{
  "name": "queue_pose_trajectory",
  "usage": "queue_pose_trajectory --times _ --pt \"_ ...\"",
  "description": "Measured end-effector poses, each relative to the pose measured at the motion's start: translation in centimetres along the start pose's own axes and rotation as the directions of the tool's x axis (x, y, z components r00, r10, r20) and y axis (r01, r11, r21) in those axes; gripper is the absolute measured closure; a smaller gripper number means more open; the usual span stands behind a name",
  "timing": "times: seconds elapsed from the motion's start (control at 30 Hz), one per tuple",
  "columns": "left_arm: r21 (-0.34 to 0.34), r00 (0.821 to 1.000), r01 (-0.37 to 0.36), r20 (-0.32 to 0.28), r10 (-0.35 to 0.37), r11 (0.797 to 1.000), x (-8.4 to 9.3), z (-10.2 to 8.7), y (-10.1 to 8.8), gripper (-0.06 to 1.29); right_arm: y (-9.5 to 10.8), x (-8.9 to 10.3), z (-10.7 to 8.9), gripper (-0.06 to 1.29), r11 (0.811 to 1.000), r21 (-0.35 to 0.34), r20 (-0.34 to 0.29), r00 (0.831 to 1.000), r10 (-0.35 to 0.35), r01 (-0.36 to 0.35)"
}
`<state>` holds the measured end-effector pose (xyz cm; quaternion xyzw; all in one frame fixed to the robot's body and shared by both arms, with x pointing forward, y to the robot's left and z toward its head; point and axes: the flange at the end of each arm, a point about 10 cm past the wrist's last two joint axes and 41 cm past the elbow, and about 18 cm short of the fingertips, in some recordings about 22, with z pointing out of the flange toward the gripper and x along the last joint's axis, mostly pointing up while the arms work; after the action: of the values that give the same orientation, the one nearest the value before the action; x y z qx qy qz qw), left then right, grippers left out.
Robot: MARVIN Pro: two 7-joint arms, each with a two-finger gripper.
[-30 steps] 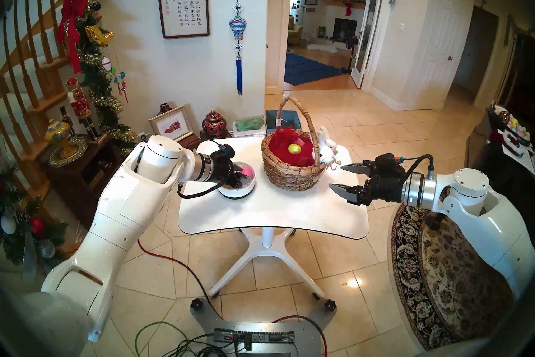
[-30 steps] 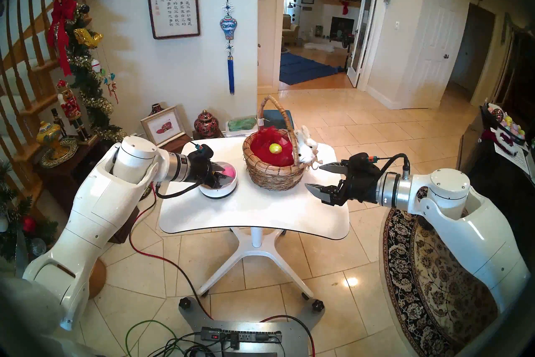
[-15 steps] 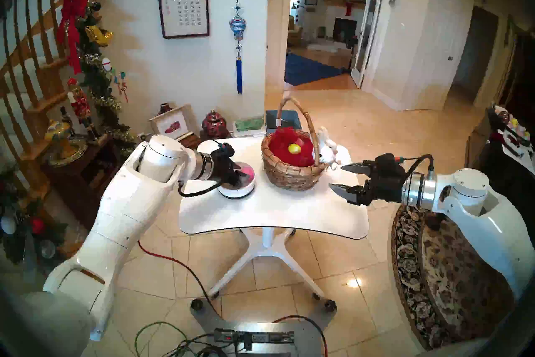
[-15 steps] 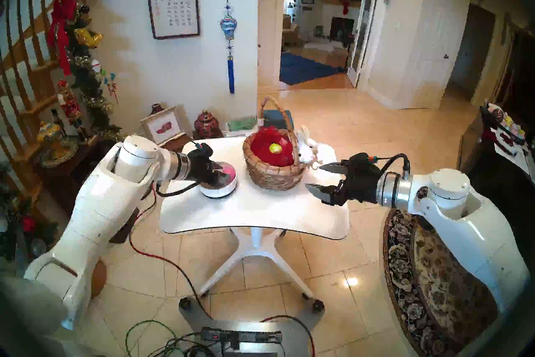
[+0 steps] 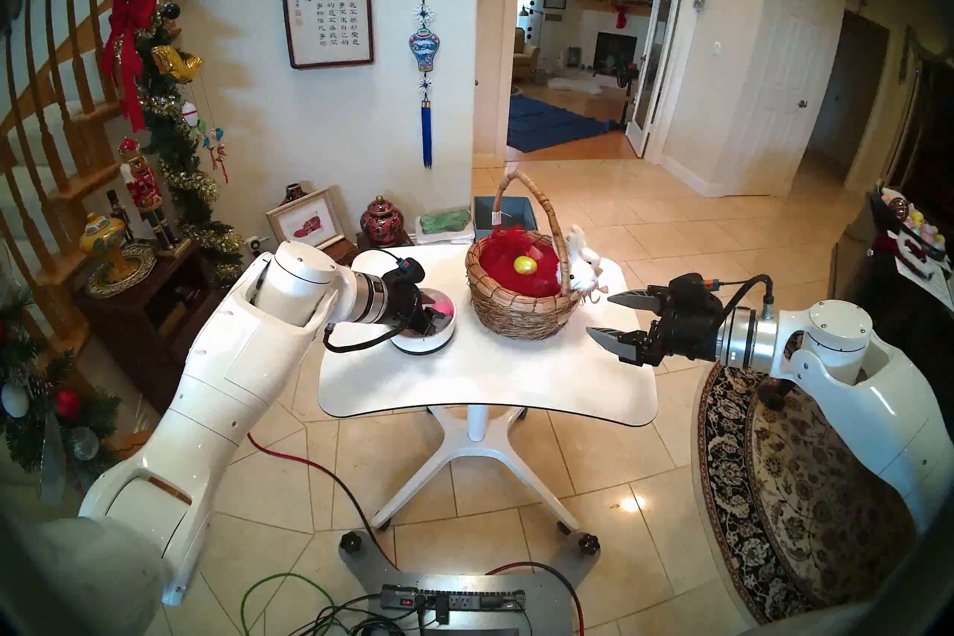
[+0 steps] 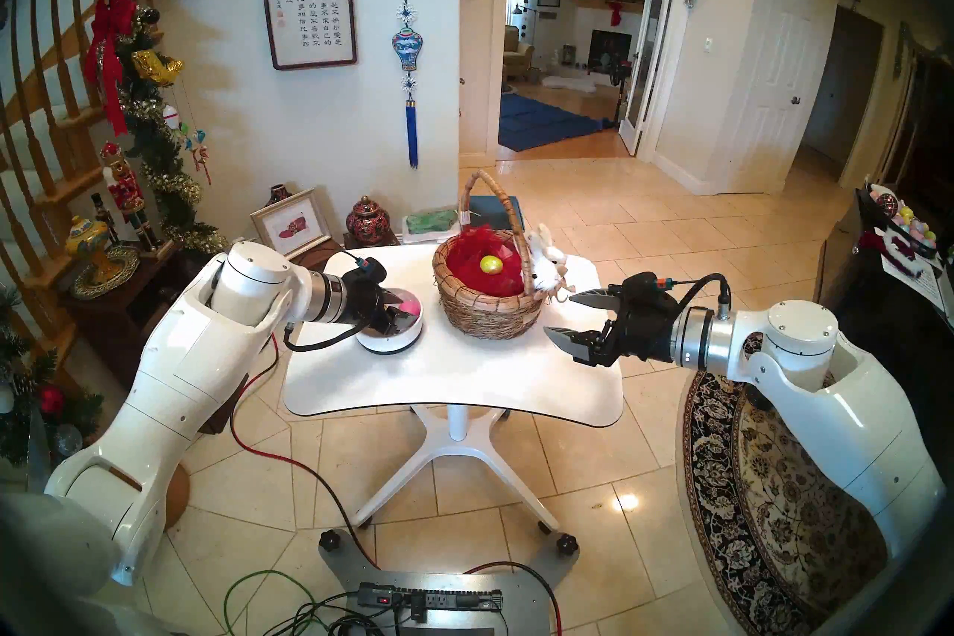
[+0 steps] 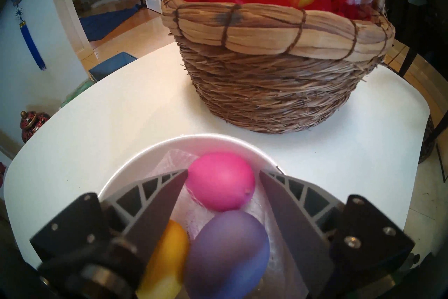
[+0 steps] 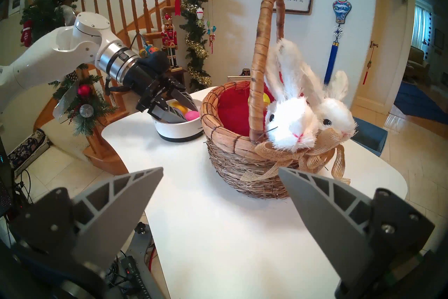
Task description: Put easter egg into basket
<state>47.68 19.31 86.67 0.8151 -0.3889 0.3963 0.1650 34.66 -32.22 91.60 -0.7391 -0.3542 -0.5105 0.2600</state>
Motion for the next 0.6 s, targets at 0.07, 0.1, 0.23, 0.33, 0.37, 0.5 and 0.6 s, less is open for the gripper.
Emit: queue_pose_trajectory --times 0.07,0.1,0.23,0.33,0.37,0.5,0.6 --pt "0.004 1.000 0.000 0.001 0.000 1.000 -0.02 0.03 -0.03 0.39 0.00 0.00 0.00 -0.01 1.000 0.000 0.000 1.000 0.000 0.000" --pt "0.008 1.000 0.000 0.001 0.000 1.000 -0.04 0.06 -0.06 0.39 0.00 0.00 0.00 -0.01 1.000 0.000 0.000 1.000 0.000 0.000" --pt "0.014 1.000 0.002 0.001 -0.002 1.000 -0.07 0.13 -0.13 0.34 0.00 0.00 0.00 -0.01 1.000 0.000 0.000 1.000 0.000 0.000" --pt "0.017 1.000 0.003 0.000 -0.003 1.000 -0.06 0.16 -0.16 0.31 0.00 0.00 0.00 -0.01 1.000 0.000 0.000 1.000 0.000 0.000" --pt "0.017 1.000 0.003 -0.001 -0.003 1.000 -0.05 0.15 -0.16 0.31 0.00 0.00 0.00 -0.01 1.000 0.000 0.000 1.000 0.000 0.000" --pt "0.015 1.000 0.005 -0.004 -0.005 1.000 -0.03 0.12 -0.18 0.32 0.00 0.00 0.00 -0.01 1.000 0.000 0.000 1.000 0.000 0.000" --pt "0.013 1.000 0.007 -0.007 -0.007 1.000 -0.03 0.07 -0.20 0.60 0.00 0.00 0.00 -0.01 1.000 0.000 0.000 1.000 0.000 0.000"
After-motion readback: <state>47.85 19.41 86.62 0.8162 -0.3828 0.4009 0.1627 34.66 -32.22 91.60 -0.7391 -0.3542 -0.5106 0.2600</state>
